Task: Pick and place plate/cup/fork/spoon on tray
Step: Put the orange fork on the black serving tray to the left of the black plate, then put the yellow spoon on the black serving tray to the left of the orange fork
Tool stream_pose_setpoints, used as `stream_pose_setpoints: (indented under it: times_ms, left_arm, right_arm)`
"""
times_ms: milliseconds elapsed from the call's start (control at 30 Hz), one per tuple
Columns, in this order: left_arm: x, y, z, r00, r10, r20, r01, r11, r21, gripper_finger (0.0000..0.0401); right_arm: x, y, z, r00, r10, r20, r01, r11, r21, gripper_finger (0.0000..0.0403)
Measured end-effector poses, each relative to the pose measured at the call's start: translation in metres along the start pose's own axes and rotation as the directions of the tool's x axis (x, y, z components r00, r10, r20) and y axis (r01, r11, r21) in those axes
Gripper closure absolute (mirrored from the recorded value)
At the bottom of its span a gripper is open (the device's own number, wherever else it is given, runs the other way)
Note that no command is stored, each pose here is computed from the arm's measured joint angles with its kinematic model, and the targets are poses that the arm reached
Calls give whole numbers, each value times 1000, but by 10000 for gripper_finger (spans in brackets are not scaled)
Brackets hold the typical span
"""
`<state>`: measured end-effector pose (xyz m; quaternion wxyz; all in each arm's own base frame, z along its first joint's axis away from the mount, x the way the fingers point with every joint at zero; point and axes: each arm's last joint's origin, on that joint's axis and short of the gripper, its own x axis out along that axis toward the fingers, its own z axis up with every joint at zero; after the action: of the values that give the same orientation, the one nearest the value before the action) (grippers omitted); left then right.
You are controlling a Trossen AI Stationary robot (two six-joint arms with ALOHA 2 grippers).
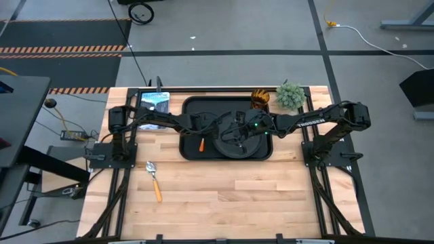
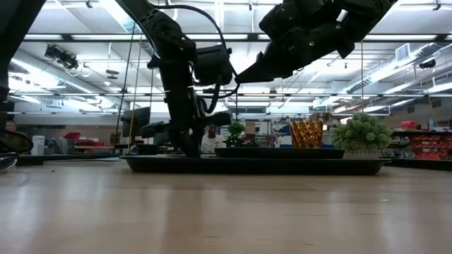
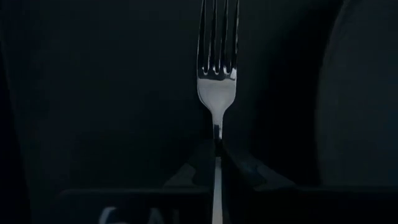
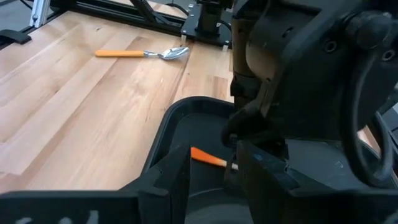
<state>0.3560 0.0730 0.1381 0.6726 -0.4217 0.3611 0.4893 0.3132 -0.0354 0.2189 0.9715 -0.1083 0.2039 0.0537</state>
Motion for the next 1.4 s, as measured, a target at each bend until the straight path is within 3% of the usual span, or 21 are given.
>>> stream_pose_setpoints:
  times_ms: [167, 500, 767, 967, 1200, 1400]
  left_arm:
    - [0, 1, 0, 1000, 7, -2, -7, 1000, -3, 370]
    - [-2, 2, 0, 1000, 19, -6, -19, 1000, 7, 296]
    - [-53, 10, -1, 1000, 21, -19, -20, 999, 51, 287]
    - [-93, 14, -37, 997, 33, -76, -28, 997, 67, 289]
    - [-119, 29, -97, 949, 198, -244, -197, 980, 27, 289]
    - [-140, 48, -138, 909, 326, -261, -329, 944, 32, 290]
  right_arm:
    - [0, 0, 0, 1000, 1, -2, -1, 1000, 1, 266]
    - [0, 1, -1, 1000, 5, -9, -5, 1000, 2, 266]
    - [0, 2, -4, 999, 14, -39, -13, 1000, 5, 266]
    - [0, 2, -4, 999, 15, -45, -15, 1000, 6, 266]
    - [0, 2, -5, 999, 16, -49, -16, 1000, 6, 266]
    - [0, 2, -4, 999, 15, -44, -15, 1000, 5, 266]
